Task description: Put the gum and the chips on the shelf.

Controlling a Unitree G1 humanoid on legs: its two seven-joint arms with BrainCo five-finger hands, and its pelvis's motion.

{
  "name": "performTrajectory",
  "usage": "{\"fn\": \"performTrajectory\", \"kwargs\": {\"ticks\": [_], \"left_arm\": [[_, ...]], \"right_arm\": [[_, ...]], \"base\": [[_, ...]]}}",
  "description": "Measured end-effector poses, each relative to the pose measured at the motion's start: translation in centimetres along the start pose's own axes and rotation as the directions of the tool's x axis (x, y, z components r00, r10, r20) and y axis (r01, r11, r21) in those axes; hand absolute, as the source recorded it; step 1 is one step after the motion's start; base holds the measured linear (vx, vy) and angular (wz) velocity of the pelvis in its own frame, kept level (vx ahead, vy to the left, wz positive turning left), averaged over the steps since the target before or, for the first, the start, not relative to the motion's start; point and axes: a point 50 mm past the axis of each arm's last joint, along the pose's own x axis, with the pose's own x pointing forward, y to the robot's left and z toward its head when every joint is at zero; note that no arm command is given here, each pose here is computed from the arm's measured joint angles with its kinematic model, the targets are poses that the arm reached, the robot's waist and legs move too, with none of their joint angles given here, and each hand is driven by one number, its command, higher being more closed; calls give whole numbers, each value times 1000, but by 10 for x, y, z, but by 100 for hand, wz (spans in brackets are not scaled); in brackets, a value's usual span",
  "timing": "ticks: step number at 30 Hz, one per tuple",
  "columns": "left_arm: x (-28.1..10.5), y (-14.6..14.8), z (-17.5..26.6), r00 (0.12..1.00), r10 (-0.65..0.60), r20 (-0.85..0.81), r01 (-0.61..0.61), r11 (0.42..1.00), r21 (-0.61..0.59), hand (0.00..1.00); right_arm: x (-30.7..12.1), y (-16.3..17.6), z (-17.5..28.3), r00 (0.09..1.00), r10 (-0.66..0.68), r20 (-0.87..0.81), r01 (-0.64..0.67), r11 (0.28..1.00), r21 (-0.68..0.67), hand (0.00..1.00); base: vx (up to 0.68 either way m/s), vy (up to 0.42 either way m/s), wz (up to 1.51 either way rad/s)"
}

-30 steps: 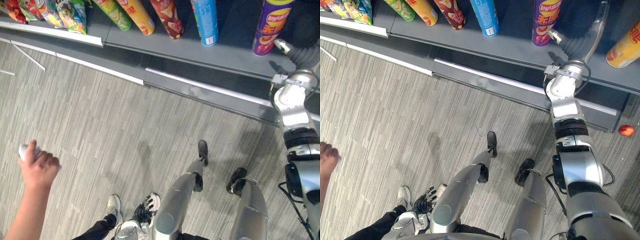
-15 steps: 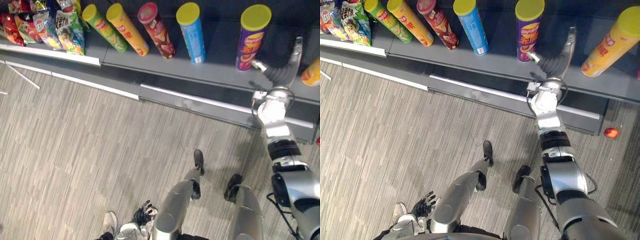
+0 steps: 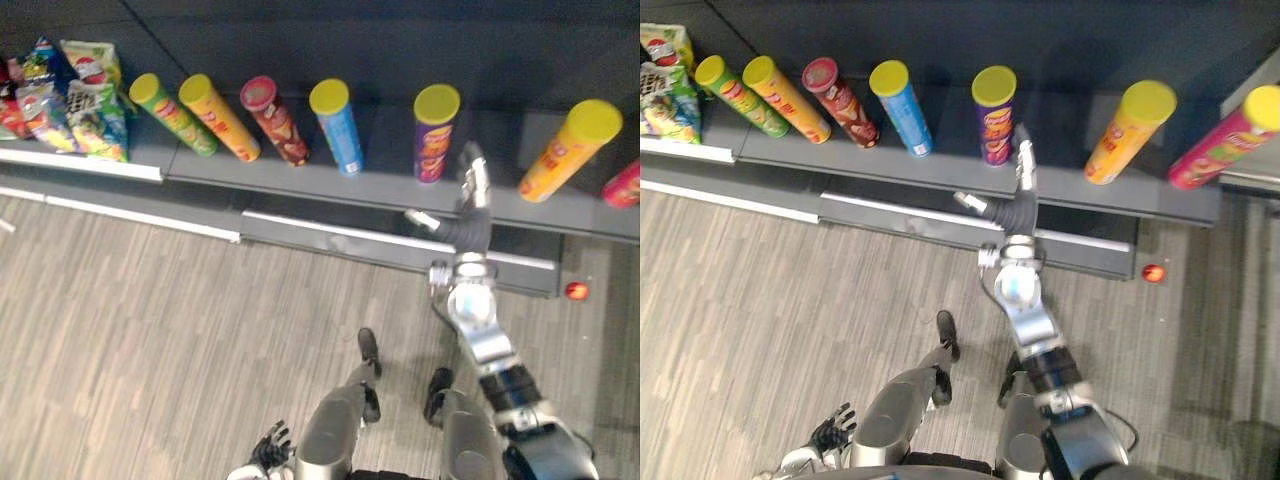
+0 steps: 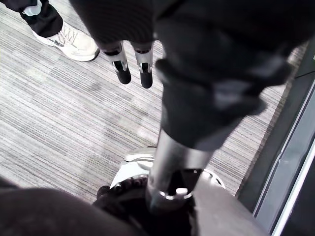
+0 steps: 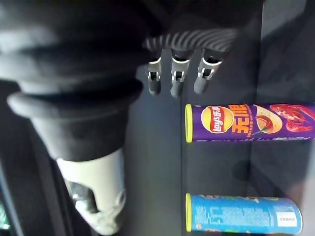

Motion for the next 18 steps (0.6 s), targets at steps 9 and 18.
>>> {"fn": "performTrajectory", "kwargs": {"ticks": [9,18], "left_arm": [[-20,29,-53,976,155,-154,-162,986,-34,0],[-24,34,-65,965,166,-203,-178,983,-41,0]], "right_arm": [[-83,24,9,940,308,-145,-256,920,295,0],[-162,35,-62,616,572,-541,-398,819,414,0]], "base": [[112,7,-23],[39,27,-7]]}}
